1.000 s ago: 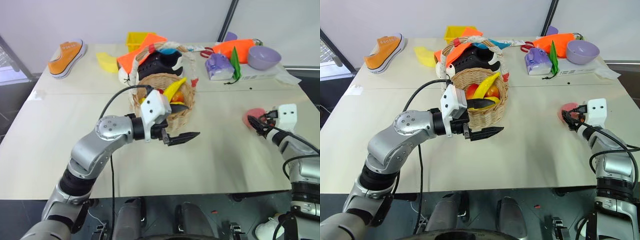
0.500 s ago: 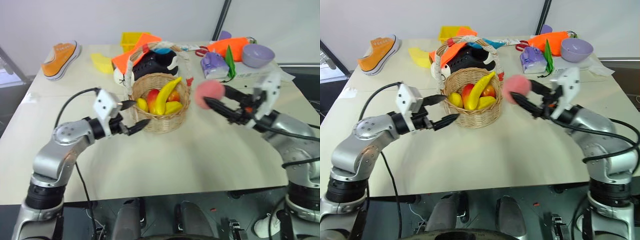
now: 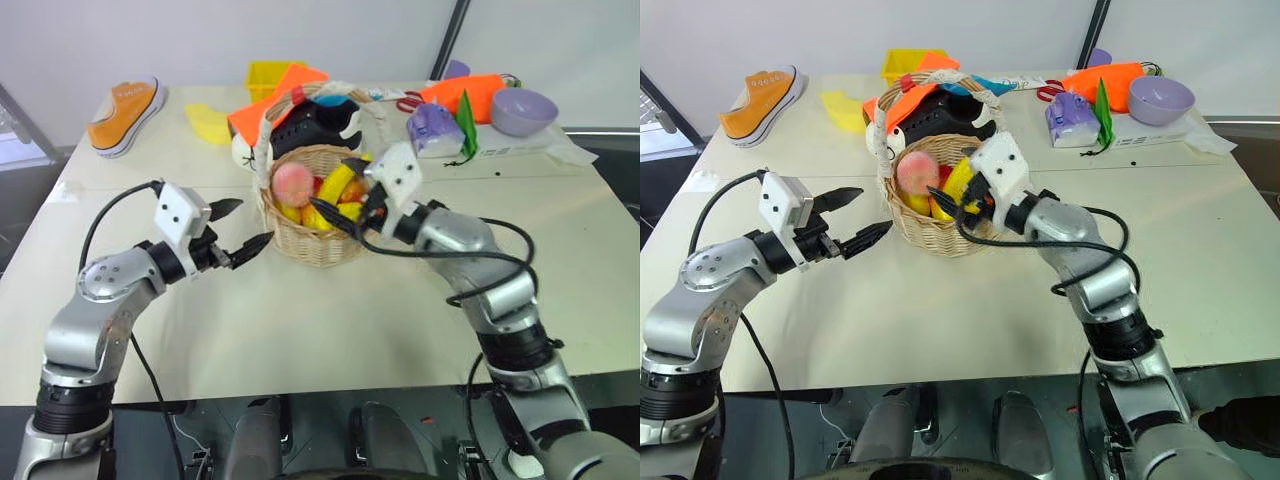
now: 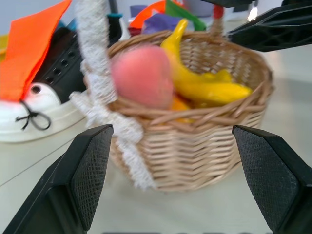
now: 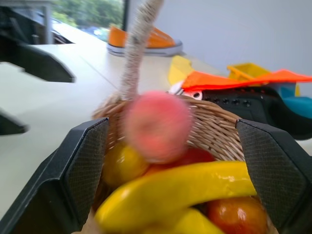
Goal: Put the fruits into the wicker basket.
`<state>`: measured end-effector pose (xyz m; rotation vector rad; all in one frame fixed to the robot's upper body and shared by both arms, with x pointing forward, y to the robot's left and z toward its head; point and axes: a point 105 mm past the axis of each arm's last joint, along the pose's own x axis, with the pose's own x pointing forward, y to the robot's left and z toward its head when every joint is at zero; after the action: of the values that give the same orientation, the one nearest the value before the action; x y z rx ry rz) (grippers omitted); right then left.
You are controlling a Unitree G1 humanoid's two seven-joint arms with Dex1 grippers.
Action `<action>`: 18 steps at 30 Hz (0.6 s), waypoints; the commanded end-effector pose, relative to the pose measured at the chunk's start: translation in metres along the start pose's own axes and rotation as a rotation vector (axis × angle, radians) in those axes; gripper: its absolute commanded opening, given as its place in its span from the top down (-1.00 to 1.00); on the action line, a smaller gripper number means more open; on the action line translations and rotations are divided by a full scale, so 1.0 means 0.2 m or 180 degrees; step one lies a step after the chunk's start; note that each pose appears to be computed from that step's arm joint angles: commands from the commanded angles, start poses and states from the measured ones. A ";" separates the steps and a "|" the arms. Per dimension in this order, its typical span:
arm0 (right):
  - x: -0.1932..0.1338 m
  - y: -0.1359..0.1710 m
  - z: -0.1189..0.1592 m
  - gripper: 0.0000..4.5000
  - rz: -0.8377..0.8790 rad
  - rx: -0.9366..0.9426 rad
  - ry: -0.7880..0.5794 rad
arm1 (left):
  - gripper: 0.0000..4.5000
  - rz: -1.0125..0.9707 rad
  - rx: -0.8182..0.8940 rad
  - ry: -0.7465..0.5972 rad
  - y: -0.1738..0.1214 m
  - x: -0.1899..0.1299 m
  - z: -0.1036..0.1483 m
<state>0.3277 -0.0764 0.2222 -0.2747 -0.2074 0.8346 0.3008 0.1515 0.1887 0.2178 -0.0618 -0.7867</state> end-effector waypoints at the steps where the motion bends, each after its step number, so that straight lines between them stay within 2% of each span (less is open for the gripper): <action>1: -0.12 -0.06 0.13 -0.98 -0.0083 -0.0083 -0.0248 | -0.87 -0.0098 0.0122 -0.0185 -0.04 0.00 0.08; 5: -0.14 -0.16 0.11 -0.98 -0.0459 -0.0089 -0.0183 | -0.87 -0.0243 0.0082 -0.0322 -0.08 0.02 0.12; 11: 0.03 -0.25 0.01 -0.98 -0.0761 0.0054 -0.0103 | -0.87 -0.0346 0.0066 -0.0357 -0.11 0.07 0.12; 12: 0.06 -0.26 -0.01 -0.74 -0.0799 0.0063 -0.0092 | -0.87 -0.0355 0.0067 -0.0355 -0.12 0.07 0.12; 14: 0.07 -0.31 -0.02 -0.43 -0.0958 0.0182 -0.0136 | -0.87 -0.0343 0.0076 -0.0346 -0.12 0.07 0.12; 18: 0.05 -0.35 0.01 0.51 -0.1092 0.0182 -0.0177 | -0.87 -0.0314 0.0061 -0.0347 -0.12 0.05 0.12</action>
<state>0.3858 -0.1093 0.2233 -0.1507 -0.1889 0.5242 0.2939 0.1248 0.1972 0.1782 -0.1172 -0.8922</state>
